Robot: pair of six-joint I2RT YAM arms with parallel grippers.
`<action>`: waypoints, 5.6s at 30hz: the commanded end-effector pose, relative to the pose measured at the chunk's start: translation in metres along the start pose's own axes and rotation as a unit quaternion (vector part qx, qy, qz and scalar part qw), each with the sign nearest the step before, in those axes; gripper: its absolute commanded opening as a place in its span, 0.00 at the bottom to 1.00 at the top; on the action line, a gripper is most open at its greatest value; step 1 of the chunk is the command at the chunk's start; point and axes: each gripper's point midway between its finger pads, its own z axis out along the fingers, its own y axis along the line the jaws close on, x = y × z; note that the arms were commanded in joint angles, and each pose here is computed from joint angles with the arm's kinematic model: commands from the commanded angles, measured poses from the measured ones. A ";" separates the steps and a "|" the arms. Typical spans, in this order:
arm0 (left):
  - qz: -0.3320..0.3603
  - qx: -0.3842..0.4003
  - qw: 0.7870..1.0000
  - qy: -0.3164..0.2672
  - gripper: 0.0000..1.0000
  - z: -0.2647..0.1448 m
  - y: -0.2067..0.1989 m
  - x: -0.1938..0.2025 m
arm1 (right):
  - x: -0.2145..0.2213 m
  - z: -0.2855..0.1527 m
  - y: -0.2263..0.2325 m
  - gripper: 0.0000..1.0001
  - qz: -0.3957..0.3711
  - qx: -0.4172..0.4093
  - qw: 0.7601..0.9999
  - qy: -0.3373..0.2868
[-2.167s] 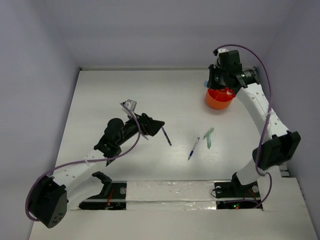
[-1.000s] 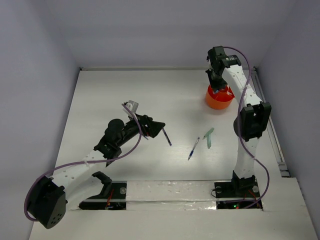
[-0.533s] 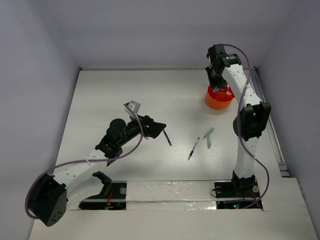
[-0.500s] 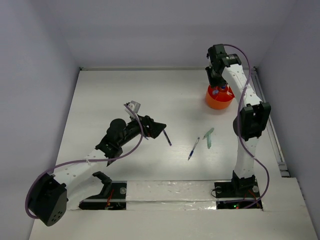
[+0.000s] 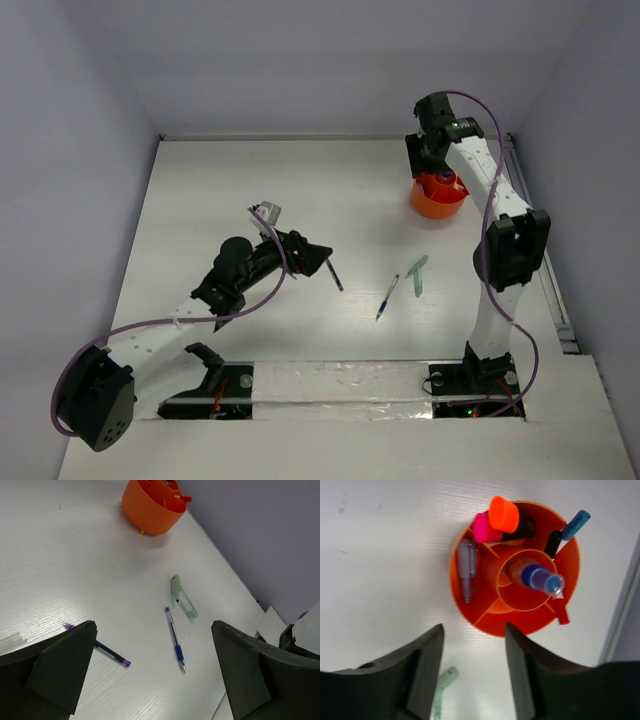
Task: Sort the stationery into containers
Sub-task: Place the pen in the storage box, then pick up the pen from the center of the board, then close the pen cap on the pen.
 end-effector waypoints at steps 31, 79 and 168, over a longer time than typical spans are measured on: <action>0.016 0.032 0.999 -0.040 0.99 0.001 -0.019 -0.025 | 0.255 -0.021 0.100 0.63 0.253 -0.148 0.956 0.011; -0.123 0.093 0.986 -0.067 0.99 -0.013 -0.041 -0.059 | 0.194 -0.215 0.203 0.00 -0.078 -0.581 0.807 -0.076; 0.129 0.187 0.960 -0.163 0.32 -0.023 -0.144 -0.059 | 0.170 -0.308 0.224 0.00 0.212 -0.840 0.499 0.031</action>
